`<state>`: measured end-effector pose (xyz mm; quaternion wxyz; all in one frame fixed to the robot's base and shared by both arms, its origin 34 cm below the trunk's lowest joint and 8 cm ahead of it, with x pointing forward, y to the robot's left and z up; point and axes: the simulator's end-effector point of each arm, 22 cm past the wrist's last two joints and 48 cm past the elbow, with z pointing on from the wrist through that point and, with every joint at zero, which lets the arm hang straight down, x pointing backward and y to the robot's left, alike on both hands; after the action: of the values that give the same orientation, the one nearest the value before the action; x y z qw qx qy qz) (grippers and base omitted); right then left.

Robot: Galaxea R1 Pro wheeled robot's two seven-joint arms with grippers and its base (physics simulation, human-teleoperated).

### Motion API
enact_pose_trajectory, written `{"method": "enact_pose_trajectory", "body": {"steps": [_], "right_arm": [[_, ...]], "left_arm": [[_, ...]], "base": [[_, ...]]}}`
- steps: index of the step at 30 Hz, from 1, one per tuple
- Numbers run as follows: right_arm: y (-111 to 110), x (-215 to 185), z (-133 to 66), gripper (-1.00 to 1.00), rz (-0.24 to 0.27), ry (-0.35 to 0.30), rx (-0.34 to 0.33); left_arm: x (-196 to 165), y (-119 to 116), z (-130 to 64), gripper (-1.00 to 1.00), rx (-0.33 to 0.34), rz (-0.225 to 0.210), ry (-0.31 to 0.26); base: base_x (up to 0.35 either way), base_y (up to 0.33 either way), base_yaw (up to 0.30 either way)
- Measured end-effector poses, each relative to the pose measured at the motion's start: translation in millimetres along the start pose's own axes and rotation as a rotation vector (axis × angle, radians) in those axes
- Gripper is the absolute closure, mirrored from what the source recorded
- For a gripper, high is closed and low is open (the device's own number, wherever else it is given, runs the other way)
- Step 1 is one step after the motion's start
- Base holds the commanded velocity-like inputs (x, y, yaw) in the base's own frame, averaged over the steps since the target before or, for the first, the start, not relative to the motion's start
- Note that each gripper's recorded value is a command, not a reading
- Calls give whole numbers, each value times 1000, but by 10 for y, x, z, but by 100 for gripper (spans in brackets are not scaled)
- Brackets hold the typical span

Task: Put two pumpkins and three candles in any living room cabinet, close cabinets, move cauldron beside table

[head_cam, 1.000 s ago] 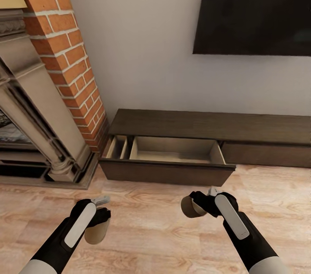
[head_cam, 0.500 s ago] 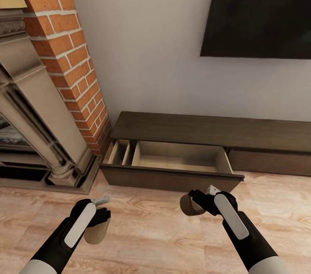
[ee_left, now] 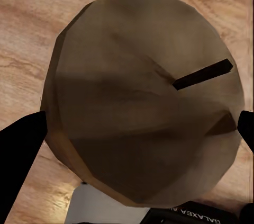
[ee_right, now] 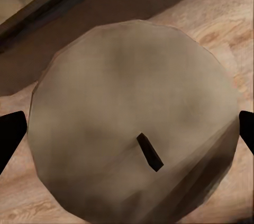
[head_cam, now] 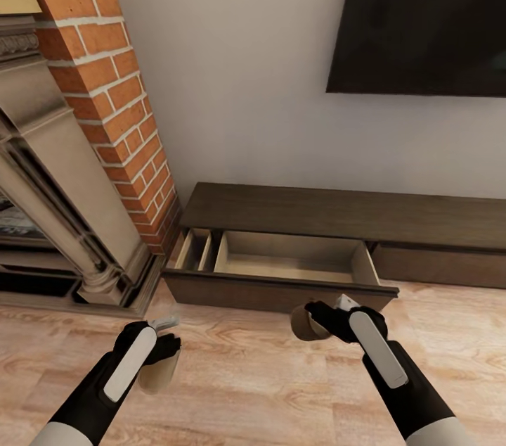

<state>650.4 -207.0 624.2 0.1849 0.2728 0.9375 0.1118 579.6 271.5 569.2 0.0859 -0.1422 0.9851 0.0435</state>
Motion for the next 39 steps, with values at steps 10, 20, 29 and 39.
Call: {"method": "enact_pose_trajectory", "body": {"steps": [10,20,29,39], "right_arm": [[511,-197,-463,100,-154,-28,-122],[525,-189,-473,100,-160,-26,-125],[481,-190,-442,100,-153,-22,-117],[488,-199,-464,100,-152,-25,-120]], "left_arm": [[-500,-507,-745,100,166,22,-204],[-480,-769,-911,100,288,-50,-155],[-434,-856,-926,100,322,-59,-135],[-442,-850,-947,100,322,-58,-139]], "base": [[3,0,0],[0,0,0],[0,0,0],[74,-1,-181]]}}
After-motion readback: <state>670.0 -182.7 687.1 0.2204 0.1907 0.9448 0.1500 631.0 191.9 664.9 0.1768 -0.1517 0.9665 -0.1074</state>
